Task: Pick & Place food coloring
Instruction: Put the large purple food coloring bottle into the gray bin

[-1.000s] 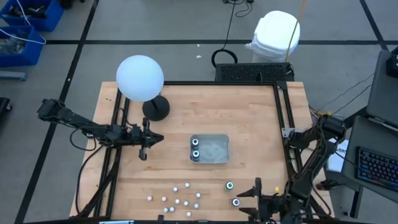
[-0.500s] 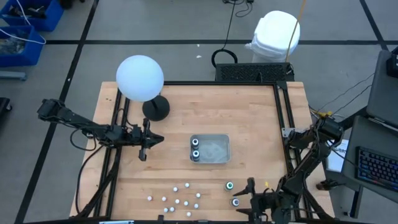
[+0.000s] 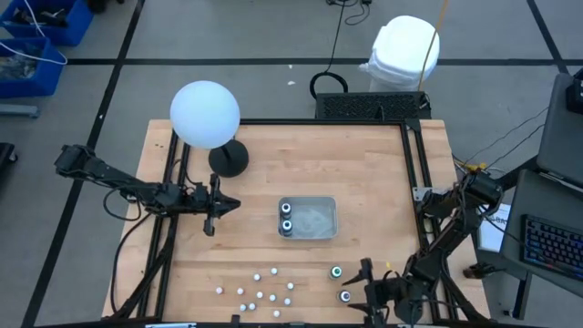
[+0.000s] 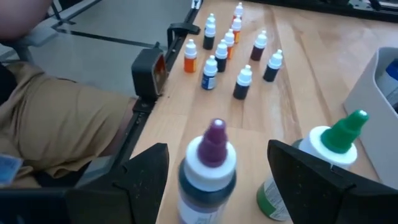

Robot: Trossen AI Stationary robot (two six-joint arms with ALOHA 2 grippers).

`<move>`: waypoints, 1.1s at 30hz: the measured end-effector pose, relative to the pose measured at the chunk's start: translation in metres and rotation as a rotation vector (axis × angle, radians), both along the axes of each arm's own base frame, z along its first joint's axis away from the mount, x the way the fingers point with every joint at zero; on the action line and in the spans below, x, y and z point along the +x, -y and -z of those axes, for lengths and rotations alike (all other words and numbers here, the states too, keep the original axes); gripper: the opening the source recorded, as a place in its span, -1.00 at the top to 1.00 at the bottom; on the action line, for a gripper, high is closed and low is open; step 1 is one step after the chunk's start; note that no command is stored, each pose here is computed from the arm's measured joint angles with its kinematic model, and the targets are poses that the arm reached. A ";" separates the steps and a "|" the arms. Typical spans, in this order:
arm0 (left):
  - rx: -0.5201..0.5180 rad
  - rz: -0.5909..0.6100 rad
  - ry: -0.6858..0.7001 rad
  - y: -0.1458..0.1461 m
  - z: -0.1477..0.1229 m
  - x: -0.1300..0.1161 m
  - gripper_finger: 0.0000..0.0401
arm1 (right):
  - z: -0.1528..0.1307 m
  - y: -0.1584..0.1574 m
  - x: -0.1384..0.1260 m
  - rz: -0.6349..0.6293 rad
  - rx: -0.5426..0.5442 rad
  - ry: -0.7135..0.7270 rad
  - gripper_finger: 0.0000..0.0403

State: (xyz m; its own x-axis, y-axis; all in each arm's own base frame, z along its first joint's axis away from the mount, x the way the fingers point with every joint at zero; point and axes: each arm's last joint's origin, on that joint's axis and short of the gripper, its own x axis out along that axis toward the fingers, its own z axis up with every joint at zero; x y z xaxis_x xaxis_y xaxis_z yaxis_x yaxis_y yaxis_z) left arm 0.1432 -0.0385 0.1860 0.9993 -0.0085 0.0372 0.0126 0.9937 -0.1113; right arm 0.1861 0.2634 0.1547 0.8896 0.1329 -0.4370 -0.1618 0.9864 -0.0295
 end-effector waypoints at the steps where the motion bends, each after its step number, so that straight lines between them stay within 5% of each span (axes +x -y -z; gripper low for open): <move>1: -0.007 0.000 0.000 0.000 0.000 0.000 0.81 | 0.000 0.001 0.001 0.004 0.002 -0.002 -0.29; 19: -0.009 0.002 -0.021 0.000 0.002 0.000 0.81 | 0.012 -0.004 0.009 -0.053 0.037 -0.017 -0.25; 33: -0.007 0.001 -0.021 0.000 0.002 0.000 0.81 | 0.012 -0.004 0.010 -0.051 0.034 -0.013 0.45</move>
State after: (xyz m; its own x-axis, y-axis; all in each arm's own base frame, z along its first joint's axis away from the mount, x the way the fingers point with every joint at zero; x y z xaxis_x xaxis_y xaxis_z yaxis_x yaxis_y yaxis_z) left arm 0.1433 -0.0384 0.1838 0.9998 -0.0091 0.0159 0.0109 0.9929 -0.1187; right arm 0.1957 0.2671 0.1430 0.8755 0.1927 -0.4432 -0.2117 0.9773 0.0066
